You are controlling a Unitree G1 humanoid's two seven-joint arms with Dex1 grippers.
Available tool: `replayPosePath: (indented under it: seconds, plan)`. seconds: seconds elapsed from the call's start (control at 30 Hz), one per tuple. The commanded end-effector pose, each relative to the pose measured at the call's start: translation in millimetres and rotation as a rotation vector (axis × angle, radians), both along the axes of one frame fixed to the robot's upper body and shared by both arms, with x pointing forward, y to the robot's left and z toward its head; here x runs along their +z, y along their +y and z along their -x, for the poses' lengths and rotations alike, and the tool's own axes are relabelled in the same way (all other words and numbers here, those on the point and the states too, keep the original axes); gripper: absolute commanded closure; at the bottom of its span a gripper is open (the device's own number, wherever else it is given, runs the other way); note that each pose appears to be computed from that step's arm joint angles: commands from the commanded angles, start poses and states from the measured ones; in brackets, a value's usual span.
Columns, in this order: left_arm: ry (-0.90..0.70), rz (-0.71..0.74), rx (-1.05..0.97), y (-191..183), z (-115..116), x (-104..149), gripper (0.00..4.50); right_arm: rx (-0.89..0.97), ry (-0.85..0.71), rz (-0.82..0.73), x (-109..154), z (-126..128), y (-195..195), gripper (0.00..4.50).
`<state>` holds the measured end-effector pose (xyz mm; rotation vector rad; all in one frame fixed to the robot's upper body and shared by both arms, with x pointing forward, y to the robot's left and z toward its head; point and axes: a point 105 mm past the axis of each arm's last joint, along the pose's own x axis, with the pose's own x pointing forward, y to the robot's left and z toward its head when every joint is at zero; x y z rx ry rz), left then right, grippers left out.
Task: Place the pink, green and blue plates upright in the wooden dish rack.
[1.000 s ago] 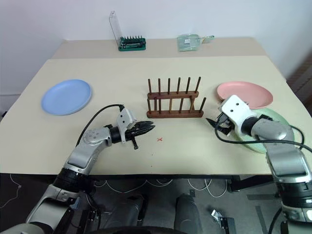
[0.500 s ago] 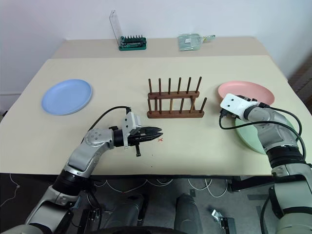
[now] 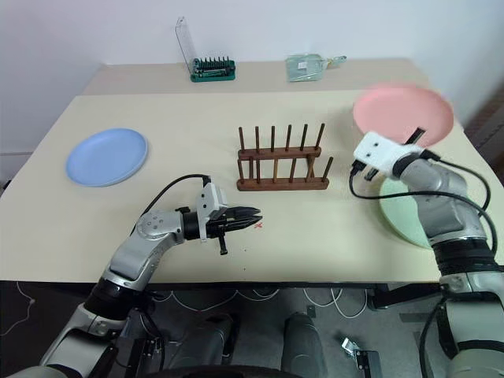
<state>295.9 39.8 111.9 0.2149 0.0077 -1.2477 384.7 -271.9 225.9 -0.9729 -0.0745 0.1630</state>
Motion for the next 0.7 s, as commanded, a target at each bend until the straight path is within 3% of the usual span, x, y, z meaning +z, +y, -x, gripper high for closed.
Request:
replayPosePath:
  seconds: [0.03, 0.07, 0.17, 0.27, 0.7]
  plan:
    - [-0.032, 0.031, -0.014, -2.3, 0.6, 9.8, 3.93, 0.284, -0.194, -0.579, 88.6, 30.8, 36.5, 4.47]
    - [-0.031, 0.031, -0.016, -2.9, 0.2, 9.4, 3.93, 0.404, -0.145, -0.758, 97.0, 40.5, 50.4, 4.47]
    - [-0.032, 0.032, -0.022, -4.7, -0.6, 9.4, 3.93, 0.704, 0.015, -0.998, 105.0, 71.9, 88.7, 4.47]
    - [-0.033, 0.033, -0.023, -5.2, -1.3, 9.4, 3.93, 0.733, 0.112, -1.222, 101.1, 69.9, 100.1, 4.47]
    - [-0.035, 0.035, 0.007, -0.7, -1.9, 9.0, 3.93, 0.548, 0.224, -1.468, 69.1, 49.0, 93.8, 4.47]
